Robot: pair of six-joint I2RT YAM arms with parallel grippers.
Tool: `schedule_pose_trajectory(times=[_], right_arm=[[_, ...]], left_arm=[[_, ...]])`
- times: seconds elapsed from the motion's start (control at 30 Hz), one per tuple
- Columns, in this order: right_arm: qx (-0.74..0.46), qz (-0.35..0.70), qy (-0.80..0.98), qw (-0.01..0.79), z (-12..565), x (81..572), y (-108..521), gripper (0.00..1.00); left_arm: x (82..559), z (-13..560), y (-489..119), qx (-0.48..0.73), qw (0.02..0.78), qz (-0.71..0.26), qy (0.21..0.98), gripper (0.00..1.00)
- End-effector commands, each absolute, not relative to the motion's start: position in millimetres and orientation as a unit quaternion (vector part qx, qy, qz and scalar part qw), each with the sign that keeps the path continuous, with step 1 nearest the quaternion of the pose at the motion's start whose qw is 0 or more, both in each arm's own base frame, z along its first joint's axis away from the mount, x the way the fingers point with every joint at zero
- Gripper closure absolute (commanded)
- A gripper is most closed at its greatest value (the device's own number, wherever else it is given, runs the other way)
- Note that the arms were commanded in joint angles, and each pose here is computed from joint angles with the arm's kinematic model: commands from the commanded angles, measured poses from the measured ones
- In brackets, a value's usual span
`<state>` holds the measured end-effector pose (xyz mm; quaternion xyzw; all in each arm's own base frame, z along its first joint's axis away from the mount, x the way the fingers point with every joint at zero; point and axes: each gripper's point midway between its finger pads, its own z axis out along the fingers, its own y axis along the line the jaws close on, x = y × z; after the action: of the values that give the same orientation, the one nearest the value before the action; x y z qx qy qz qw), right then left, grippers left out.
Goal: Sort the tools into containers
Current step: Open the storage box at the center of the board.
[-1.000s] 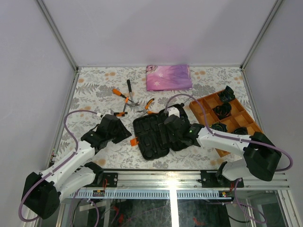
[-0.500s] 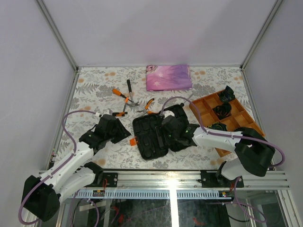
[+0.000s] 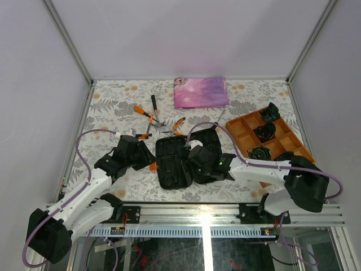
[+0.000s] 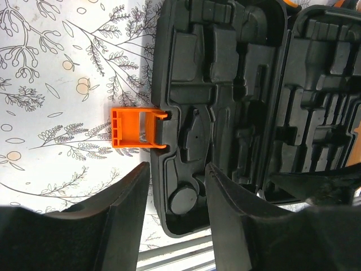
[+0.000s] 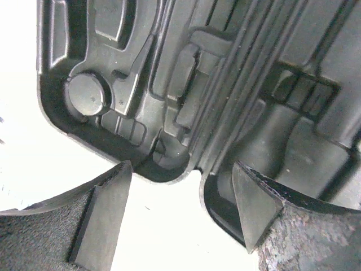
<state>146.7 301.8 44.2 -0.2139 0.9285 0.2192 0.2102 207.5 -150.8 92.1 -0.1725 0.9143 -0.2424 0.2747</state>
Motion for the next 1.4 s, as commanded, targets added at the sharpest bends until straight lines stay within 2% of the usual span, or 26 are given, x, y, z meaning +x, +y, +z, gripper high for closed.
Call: schedule_pose_trajectory(times=[0.0, 0.1, 0.3, 0.47, 0.77, 0.97, 1.03, 1.1, 1.2, 1.37], right_arm=[[-0.187, 0.220, 0.919, 0.267, 83, 160, 296, 0.22], [-0.181, 0.207, 0.912, 0.305, 102, 171, 289, 0.23], [-0.140, 0.125, 0.911, 0.368, 119, 200, 255, 0.31], [-0.102, 0.090, 0.918, 0.373, 113, 214, 233, 0.36], [-0.103, 0.104, 0.926, 0.347, 87, 226, 228, 0.42], [-0.129, 0.092, 0.932, 0.326, 67, 224, 227, 0.48], [-0.134, 0.086, 0.936, 0.316, 59, 221, 226, 0.52], [-0.137, 0.082, 0.940, 0.302, 52, 218, 225, 0.58], [-0.135, 0.076, 0.948, 0.278, 38, 210, 222, 0.64], [-0.124, 0.075, 0.961, 0.235, 14, 190, 213, 0.71]], left_arm=[[215, 104, -155, -0.152, 0.292, -0.254, 0.909, 0.53], [216, 107, -156, -0.145, 0.295, -0.255, 0.909, 0.46], [219, 102, -159, -0.141, 0.293, -0.254, 0.911, 0.45], [222, 86, -172, -0.128, 0.275, -0.263, 0.916, 0.45], [225, 64, -189, -0.109, 0.258, -0.256, 0.925, 0.45], [222, 43, -185, -0.105, 0.243, -0.219, 0.939, 0.58], [220, 38, -184, -0.103, 0.239, -0.212, 0.942, 0.70], [216, 35, -184, -0.101, 0.237, -0.206, 0.944, 0.78], [210, 31, -184, -0.098, 0.233, -0.196, 0.947, 0.83], [198, 20, -175, -0.103, 0.221, -0.171, 0.955, 0.84]])
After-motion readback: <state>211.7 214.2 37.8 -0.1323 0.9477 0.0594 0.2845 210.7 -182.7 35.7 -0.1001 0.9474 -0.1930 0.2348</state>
